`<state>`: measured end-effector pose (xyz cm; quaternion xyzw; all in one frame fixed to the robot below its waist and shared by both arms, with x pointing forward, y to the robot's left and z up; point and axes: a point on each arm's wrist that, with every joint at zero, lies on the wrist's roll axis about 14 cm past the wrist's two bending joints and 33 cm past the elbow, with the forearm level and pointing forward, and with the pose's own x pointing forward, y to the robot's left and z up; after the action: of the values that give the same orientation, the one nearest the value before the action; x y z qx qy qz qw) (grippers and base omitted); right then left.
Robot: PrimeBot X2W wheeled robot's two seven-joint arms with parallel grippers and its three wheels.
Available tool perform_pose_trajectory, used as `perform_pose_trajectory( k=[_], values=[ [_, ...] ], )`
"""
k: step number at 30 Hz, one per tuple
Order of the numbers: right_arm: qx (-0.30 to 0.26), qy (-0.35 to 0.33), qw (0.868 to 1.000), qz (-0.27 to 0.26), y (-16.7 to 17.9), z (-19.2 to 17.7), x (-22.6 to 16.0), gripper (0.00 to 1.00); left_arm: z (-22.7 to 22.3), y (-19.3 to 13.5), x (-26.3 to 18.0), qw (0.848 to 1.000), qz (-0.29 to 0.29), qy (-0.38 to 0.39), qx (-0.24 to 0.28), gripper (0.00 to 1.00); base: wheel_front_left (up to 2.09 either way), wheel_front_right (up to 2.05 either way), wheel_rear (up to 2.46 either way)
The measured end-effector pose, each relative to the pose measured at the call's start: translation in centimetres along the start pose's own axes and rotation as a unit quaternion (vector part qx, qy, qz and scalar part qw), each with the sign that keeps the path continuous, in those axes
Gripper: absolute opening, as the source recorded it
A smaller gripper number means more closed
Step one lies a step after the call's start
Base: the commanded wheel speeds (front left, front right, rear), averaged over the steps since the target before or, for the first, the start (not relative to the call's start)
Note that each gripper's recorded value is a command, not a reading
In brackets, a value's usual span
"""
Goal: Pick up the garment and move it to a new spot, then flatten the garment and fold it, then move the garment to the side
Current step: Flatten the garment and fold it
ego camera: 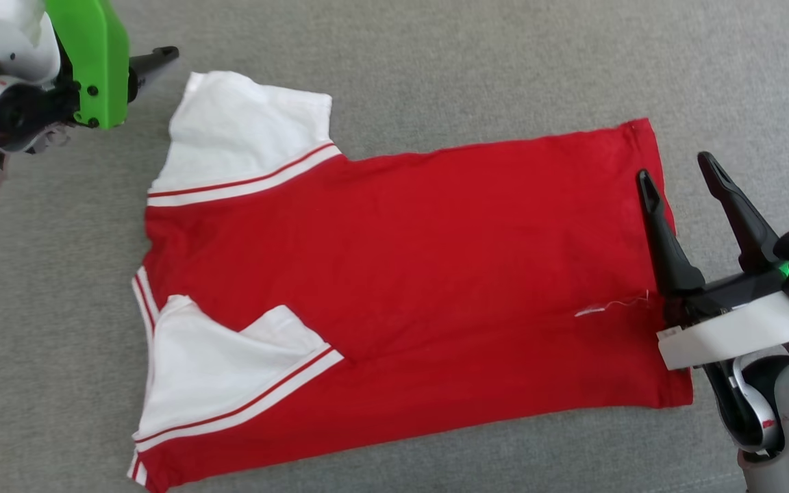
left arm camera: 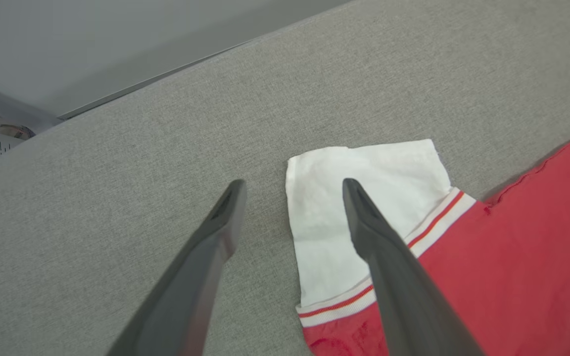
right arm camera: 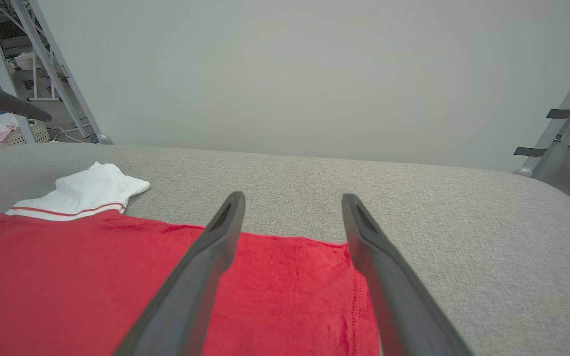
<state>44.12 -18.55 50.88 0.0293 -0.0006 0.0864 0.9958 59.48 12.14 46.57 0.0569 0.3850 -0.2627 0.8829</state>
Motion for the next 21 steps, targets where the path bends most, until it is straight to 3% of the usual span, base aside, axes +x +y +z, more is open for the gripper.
perform_pose_trajectory(
  k=[6,12,16,17,18,21],
  values=[
    [-0.006,0.023,1.000,-0.008,-1.0,-2.1,0.7,1.00,-3.3,0.4,4.7,0.996,-0.001,0.089,0.002,1.00,0.00,0.00,0.00],
    [-0.011,0.042,0.999,-0.022,-2.3,-3.6,0.7,1.00,-5.6,0.0,8.3,0.992,-0.015,0.124,-0.018,1.00,0.00,0.00,0.00],
    [-0.015,0.055,0.998,-0.032,-3.0,-4.5,0.3,1.00,-6.2,-0.1,9.2,0.990,-0.017,0.143,-0.005,1.00,0.00,0.00,0.00],
    [-0.016,0.055,0.998,-0.032,-3.1,-4.4,0.3,1.00,-6.3,-0.1,9.2,0.989,-0.017,0.148,-0.004,0.72,0.00,0.00,0.00],
    [-0.017,0.054,0.998,-0.034,-3.3,-4.3,0.4,1.00,-6.3,-0.1,9.2,0.989,-0.017,0.149,-0.001,0.00,0.00,0.00,0.00],
    [-0.019,0.048,0.998,-0.035,-3.6,-3.9,0.5,1.00,-6.4,-0.5,8.9,0.988,-0.021,0.152,0.012,0.00,0.00,0.00,0.00]
  ],
)
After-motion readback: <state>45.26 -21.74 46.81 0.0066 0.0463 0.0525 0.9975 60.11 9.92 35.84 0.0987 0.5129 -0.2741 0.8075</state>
